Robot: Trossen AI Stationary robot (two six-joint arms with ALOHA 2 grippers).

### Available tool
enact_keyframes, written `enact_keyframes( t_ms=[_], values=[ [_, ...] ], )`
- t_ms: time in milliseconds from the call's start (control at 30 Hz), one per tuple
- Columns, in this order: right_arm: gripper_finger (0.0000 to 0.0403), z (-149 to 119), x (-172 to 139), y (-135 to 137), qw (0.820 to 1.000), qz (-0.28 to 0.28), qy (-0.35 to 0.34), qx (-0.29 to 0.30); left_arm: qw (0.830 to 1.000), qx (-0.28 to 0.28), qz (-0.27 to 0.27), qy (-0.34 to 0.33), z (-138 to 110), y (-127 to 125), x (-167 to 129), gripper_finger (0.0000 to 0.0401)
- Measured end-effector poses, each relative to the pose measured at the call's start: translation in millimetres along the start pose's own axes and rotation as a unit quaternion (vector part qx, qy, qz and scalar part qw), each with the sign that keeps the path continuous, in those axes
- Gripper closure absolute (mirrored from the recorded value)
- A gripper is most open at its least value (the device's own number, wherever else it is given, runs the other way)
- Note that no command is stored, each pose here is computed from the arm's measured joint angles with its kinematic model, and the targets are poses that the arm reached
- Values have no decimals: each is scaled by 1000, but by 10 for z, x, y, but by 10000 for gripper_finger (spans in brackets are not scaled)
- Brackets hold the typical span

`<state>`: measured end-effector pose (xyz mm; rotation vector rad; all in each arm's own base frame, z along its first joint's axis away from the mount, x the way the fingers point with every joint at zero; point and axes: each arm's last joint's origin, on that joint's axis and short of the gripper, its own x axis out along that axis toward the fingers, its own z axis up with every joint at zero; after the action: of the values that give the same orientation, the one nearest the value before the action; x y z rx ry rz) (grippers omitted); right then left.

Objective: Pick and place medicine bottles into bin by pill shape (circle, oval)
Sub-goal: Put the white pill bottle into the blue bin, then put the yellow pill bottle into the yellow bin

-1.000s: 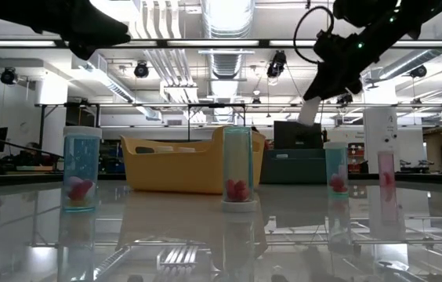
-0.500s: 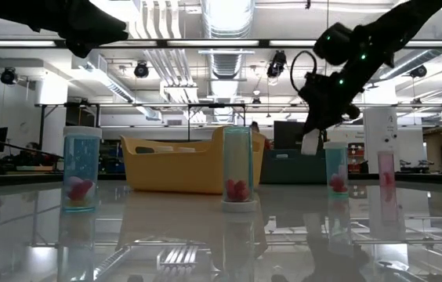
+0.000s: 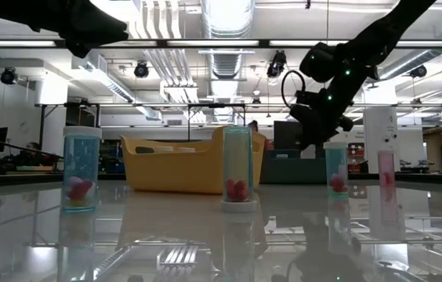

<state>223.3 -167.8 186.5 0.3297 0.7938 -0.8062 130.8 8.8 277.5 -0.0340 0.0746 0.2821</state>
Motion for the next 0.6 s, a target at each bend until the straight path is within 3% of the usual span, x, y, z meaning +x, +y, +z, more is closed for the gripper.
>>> enact_keyframes(
  t_ms=[167, 400, 600],
  values=[
    [253, -16, 66, -5, 1000, -24, 5, -4, 1000, -1, 1, -5, 10, 0, 0, 267],
    [214, -22, 127, -6, 1000, -25, 6, -4, 1000, -3, 0, -10, 20, 0, 0, 267],
    [190, 63, -47, -23, 999, -20, -27, 11, 1000, -8, 1, -7, 13, -4, 14, 267]
  ],
)
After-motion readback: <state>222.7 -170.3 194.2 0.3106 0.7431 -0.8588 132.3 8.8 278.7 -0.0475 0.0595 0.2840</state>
